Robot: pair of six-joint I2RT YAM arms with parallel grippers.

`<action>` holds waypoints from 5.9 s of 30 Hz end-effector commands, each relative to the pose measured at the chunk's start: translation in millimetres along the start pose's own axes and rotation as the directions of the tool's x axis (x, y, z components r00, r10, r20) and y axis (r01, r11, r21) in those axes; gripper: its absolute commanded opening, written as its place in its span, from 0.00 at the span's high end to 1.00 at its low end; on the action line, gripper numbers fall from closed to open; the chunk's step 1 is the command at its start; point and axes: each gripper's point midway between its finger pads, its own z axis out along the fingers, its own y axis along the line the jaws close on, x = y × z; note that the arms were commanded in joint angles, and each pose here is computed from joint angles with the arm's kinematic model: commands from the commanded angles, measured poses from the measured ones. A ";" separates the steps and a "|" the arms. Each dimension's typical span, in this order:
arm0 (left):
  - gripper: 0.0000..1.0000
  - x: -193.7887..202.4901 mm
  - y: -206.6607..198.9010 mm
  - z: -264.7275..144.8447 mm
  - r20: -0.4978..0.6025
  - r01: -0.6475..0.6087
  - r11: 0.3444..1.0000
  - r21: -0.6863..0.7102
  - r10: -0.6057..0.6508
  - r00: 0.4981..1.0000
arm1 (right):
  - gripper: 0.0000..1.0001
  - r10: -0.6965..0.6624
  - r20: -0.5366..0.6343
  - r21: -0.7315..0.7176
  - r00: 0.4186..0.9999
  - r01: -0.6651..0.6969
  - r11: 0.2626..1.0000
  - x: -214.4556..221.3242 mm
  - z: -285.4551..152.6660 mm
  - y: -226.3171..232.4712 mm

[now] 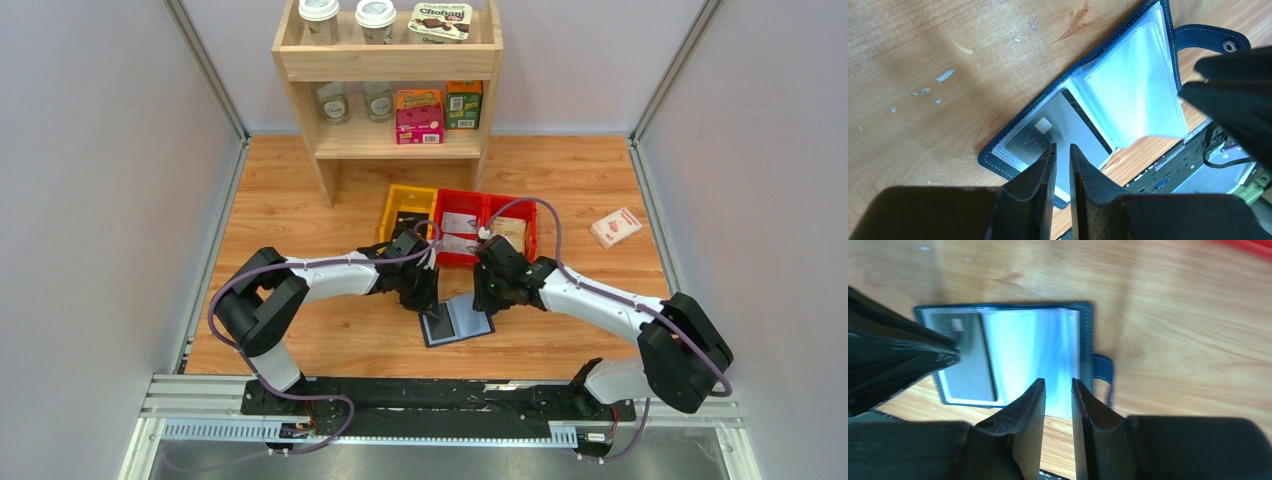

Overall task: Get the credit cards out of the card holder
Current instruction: Remove the credit card from the card holder, then place the credit card in the storage box.

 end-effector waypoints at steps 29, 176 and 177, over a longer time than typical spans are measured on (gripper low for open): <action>0.80 -3.3 -1.4 -23.8 0.033 -0.058 0.998 -0.037 0.059 0.998 | 0.59 0.182 -0.053 -0.475 0.982 -0.185 0.861 -5.6 11.5 70.3; 0.43 -20.4 -150.1 -216.7 0.552 -0.713 0.591 0.378 0.474 0.686 | 0.94 -0.317 0.521 -0.734 0.793 0.605 0.308 -25.5 -208.3 116.0; 0.44 -18.7 -151.3 -216.3 0.547 -0.711 0.584 0.392 0.474 0.690 | 0.94 -0.320 0.519 -0.735 0.793 0.605 0.306 -24.9 -207.5 116.2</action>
